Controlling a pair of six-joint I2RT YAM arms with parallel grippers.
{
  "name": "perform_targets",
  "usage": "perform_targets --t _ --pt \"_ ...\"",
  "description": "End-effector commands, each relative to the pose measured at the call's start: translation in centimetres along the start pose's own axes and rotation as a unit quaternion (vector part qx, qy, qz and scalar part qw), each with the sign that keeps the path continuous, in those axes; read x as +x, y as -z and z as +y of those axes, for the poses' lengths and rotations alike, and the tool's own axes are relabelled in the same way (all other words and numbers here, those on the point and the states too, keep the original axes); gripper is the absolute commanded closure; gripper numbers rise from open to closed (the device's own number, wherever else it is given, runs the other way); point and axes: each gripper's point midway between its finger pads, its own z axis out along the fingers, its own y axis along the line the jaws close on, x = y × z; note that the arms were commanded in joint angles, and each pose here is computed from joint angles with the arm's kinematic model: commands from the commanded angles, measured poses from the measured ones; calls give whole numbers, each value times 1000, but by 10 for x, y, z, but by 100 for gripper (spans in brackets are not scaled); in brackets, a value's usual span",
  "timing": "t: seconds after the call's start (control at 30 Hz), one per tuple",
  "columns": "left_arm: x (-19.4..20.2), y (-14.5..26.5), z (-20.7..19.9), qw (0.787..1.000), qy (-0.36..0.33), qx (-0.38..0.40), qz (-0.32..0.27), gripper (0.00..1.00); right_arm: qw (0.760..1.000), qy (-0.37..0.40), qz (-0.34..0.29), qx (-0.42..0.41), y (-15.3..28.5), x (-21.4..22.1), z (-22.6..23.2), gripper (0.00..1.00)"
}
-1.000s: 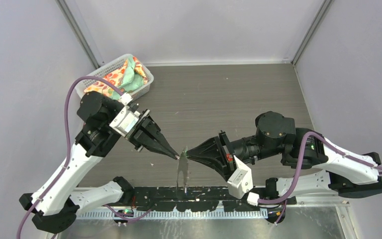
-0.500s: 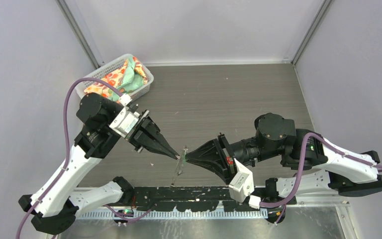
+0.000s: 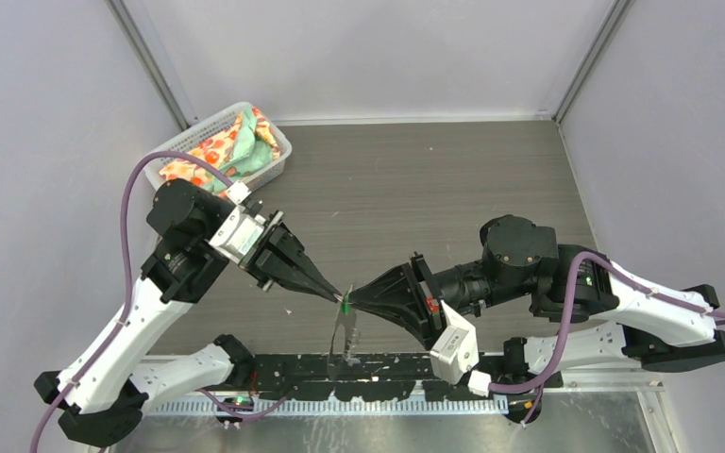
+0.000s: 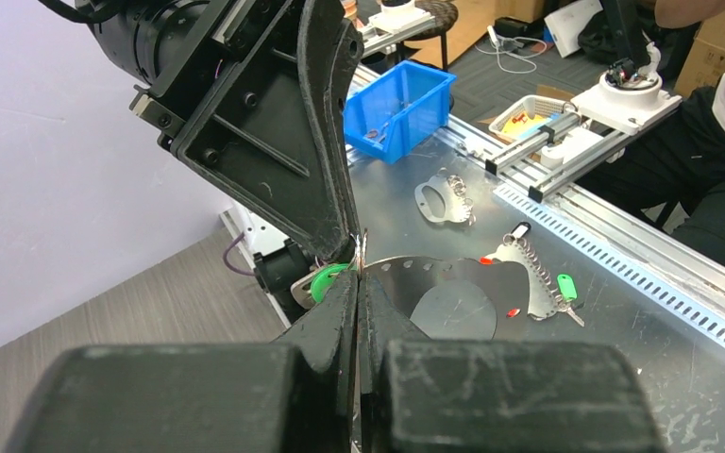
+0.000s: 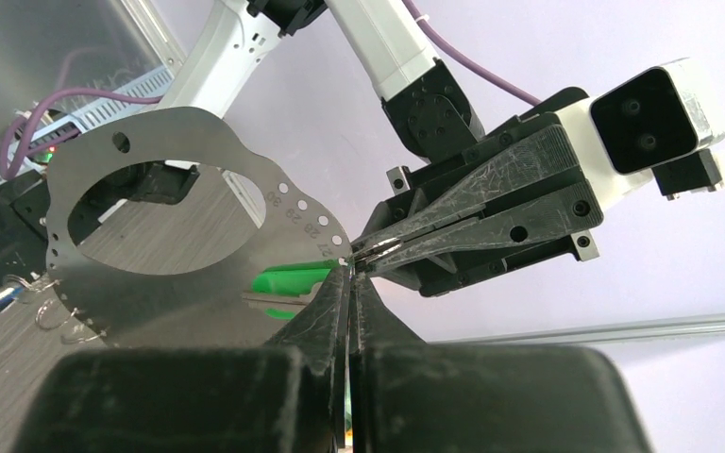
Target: Put the keys on the keyring
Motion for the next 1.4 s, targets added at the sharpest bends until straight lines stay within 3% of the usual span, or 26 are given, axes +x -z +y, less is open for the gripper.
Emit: perform_targets --t 0.0,1.37 --pt "-6 0 -4 1000 -24 -6 -5 100 999 14 -7 45 10 -12 -25 99" --pt "-3 3 12 996 -57 -64 -10 100 998 -3 21 56 16 -1 -24 99"
